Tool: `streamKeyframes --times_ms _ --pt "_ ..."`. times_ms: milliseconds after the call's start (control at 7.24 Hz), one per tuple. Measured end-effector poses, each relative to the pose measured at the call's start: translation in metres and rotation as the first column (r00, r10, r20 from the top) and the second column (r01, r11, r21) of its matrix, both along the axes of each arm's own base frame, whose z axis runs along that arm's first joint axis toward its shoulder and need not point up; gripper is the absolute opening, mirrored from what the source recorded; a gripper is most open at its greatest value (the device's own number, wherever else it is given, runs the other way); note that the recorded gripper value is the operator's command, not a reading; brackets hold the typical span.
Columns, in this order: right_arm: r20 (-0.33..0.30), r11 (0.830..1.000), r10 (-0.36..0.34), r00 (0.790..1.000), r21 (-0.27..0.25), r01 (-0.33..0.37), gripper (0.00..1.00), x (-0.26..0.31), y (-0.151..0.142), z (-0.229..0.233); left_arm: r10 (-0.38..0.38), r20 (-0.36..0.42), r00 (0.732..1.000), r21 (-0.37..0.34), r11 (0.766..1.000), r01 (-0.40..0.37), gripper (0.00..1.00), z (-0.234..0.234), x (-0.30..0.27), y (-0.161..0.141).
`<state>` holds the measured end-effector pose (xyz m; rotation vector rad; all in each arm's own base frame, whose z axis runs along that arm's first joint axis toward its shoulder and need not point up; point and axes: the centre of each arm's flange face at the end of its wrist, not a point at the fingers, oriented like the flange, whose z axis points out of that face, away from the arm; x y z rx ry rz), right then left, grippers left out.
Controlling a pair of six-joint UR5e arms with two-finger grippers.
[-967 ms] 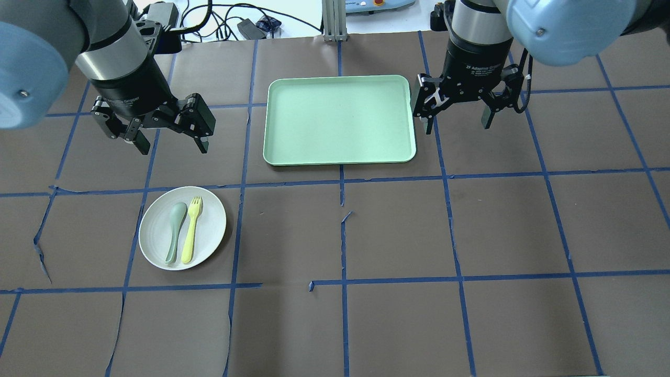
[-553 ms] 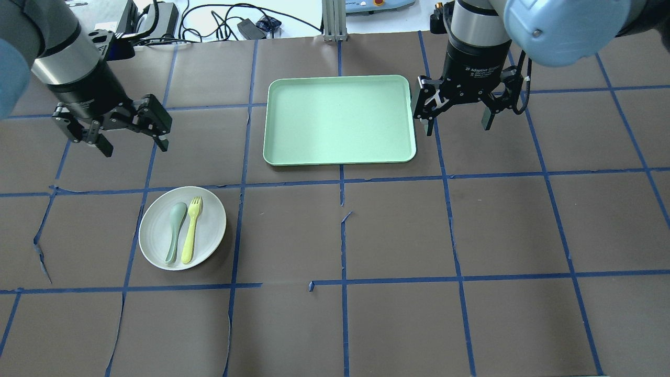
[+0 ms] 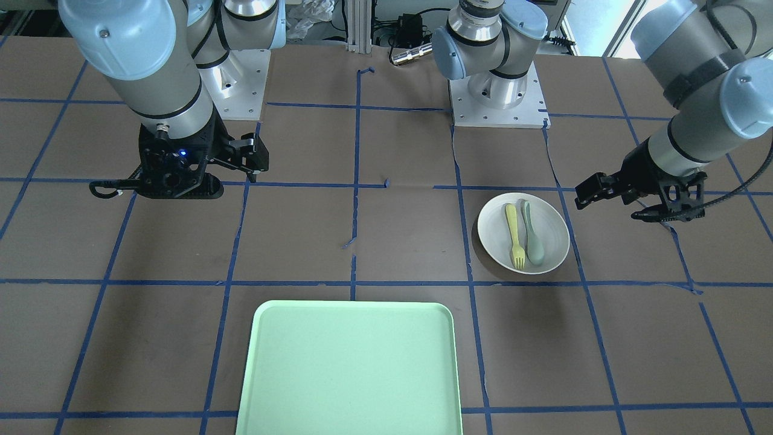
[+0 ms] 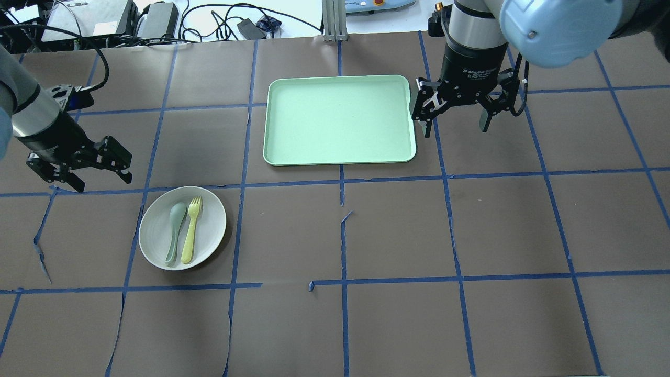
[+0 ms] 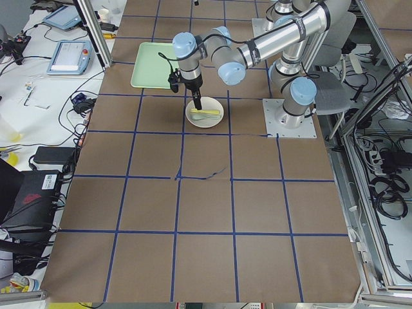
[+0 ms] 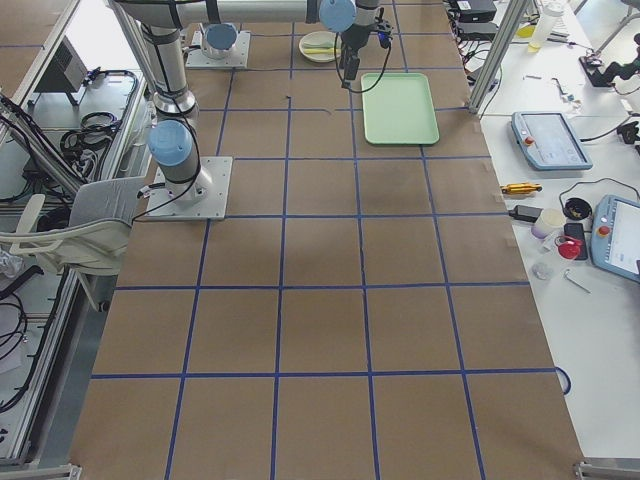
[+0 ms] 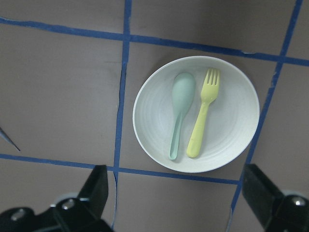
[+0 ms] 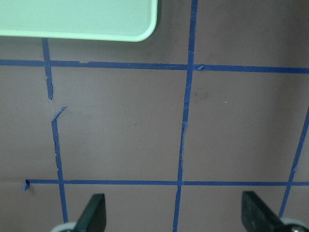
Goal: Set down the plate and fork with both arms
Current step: 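Move the left gripper down to the rim of the white plate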
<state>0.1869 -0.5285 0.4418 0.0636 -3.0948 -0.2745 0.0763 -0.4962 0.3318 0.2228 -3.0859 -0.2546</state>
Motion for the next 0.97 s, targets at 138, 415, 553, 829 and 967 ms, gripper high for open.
streamKeyframes --times_ms 138,415,553,829,967 --pt "-0.001 1.0 0.0 1.0 0.007 0.0 1.0 0.0 -0.001 -0.003 -0.004 -0.01 1.0 0.019 1.0 0.004 1.0 -0.023 0.006 0.002" --pt "-0.005 1.0 0.0 1.0 0.023 0.0 1.0 0.0 0.0 -0.011 -0.008 -0.032 0.999 0.07 0.997 0.011 1.0 -0.064 0.011 0.003" --pt "-0.009 0.999 0.0 1.0 0.035 0.0 1.0 -0.001 0.002 -0.018 -0.013 -0.045 0.999 0.093 0.995 0.017 0.98 -0.085 0.01 0.005" --pt "-0.014 0.999 0.0 1.0 0.049 0.001 1.0 -0.001 0.005 -0.027 -0.037 -0.074 0.997 0.128 0.991 0.046 0.92 -0.12 0.017 0.011" --pt "-0.013 0.999 0.0 1.0 0.05 0.001 1.0 -0.001 0.005 -0.028 -0.046 -0.098 0.994 0.14 0.988 0.06 0.88 -0.132 0.032 0.014"
